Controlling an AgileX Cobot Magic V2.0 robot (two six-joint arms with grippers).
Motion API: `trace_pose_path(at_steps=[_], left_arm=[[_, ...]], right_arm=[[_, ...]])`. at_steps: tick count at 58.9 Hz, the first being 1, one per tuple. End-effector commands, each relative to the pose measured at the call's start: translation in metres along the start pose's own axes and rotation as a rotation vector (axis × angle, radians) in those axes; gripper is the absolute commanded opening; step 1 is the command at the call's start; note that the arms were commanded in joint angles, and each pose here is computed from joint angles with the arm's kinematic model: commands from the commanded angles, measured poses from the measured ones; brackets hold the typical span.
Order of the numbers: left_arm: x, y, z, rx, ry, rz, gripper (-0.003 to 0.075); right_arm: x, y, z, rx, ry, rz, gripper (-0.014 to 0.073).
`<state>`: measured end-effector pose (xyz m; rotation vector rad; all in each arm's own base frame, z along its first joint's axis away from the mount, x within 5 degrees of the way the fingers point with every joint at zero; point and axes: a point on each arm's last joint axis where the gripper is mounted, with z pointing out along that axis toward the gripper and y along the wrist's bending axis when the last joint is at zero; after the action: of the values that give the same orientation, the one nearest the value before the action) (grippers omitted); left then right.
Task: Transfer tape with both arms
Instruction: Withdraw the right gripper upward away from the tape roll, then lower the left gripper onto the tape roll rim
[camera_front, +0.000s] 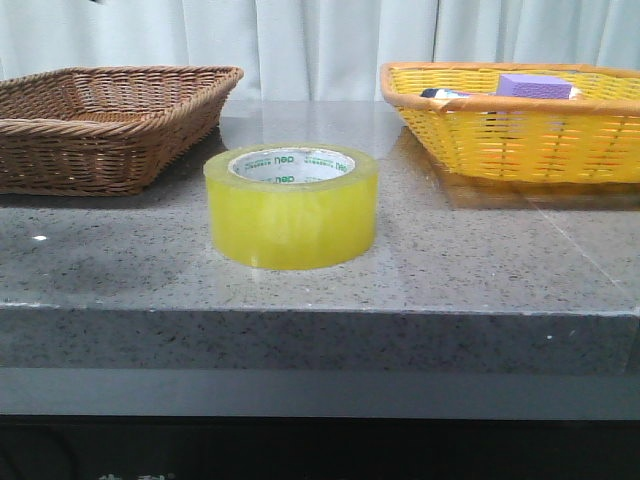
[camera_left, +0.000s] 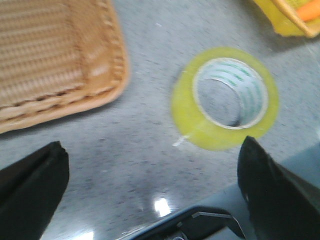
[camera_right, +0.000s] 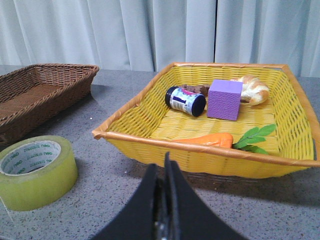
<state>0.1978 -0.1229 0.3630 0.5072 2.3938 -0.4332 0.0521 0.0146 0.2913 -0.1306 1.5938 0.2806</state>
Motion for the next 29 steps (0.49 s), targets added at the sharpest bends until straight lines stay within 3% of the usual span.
trace_pose_path(at_steps=[1,29], left_arm=[[-0.019,-0.018,0.006,0.061,-0.038,0.002,0.0673],[-0.039,-0.04,0.098,0.152,0.18,-0.112,0.0673]], right_arm=[[-0.016,0.001,-0.001,-0.004,-0.106,0.004,-0.012],[-0.016,0.001,-0.001,-0.004,-0.108,0.004,-0.012]])
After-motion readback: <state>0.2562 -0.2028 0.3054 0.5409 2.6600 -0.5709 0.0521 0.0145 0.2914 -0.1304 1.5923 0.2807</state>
